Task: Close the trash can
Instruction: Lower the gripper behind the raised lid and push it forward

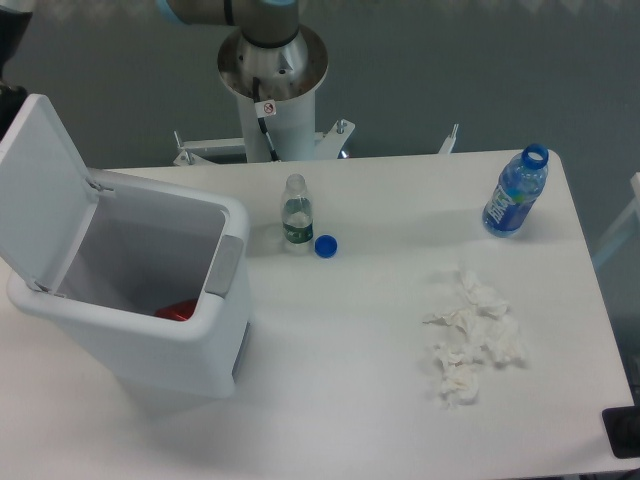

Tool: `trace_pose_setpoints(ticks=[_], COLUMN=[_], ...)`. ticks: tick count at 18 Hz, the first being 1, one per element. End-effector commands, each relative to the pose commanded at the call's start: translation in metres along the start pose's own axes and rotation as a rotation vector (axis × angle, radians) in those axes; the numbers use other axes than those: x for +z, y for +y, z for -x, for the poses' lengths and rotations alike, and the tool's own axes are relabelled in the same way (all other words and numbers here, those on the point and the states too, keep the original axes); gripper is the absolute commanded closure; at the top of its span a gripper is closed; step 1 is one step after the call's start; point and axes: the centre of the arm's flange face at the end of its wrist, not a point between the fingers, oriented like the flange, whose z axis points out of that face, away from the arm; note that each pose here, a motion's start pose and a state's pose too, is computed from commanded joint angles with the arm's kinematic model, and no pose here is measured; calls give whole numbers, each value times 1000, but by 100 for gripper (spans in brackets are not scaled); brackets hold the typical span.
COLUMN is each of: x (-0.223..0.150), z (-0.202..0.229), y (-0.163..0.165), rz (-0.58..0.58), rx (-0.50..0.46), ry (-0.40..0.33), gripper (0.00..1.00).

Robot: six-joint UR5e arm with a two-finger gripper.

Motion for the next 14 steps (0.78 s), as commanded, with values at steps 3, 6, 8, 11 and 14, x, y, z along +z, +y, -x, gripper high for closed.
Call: trace_pose_setpoints(ticks=[3,6,8,11,14], x=[-2,-10,-11,-17,-18], z=[15,33,39,55,67], y=[3,5,9,14,19], rz=[15,10,16,23,41], rx=[2,-16,-21,-39,-53], ry=[-61,-85,-96,-140,-177], gripper=[0,0,0,0,0])
